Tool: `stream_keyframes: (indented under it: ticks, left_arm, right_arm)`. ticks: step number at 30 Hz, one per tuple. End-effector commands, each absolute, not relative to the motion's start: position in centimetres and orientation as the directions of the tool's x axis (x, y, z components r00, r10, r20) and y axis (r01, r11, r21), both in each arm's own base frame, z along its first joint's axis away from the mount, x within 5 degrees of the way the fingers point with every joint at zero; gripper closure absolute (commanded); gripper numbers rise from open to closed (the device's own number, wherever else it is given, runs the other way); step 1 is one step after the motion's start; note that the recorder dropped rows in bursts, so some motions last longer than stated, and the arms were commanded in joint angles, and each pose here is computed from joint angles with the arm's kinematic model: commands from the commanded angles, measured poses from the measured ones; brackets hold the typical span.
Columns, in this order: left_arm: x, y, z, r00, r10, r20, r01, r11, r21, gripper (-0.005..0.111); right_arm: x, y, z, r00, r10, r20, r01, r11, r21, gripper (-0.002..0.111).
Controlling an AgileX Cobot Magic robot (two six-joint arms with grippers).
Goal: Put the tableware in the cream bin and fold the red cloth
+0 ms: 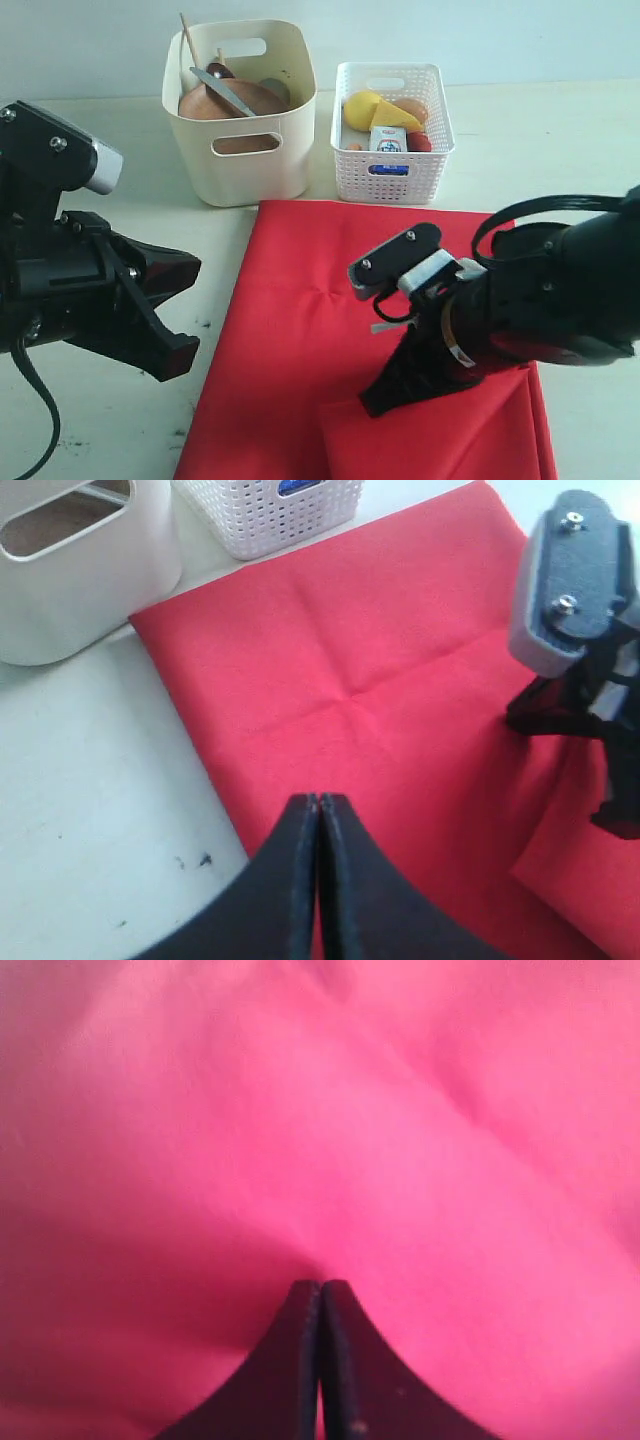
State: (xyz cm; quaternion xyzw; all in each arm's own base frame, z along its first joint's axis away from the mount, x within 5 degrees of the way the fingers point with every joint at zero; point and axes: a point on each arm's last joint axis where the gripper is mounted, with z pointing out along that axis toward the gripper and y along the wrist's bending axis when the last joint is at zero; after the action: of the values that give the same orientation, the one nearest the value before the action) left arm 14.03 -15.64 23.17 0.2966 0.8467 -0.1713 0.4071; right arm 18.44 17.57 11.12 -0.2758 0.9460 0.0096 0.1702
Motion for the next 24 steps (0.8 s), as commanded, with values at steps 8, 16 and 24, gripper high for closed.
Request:
stream_keyframes:
  ticks: [8,16,24]
  left_arm:
    - [14.0,-15.6,23.0,-0.496,0.369,-0.786,0.639,0.768,-0.043,0.104]
    - [14.0,-15.6,23.0,-0.496,0.369,-0.786,0.639,0.768,-0.043,0.104]
    - [14.0,-15.6,23.0,-0.494,0.367,-0.789,0.643,0.765,-0.047,0.104]
  right_arm:
    - [10.5,11.6,16.1,-0.813,-0.417,-0.406,-0.444,0.895,-0.03,0.108]
    - [9.3,9.7,21.5,-0.686,-0.255,-0.681,-0.458,0.879,0.133,0.108]
    - [10.3,13.2,20.3,-0.639,-0.295,-0.711,-0.585,0.785,0.2,0.108]
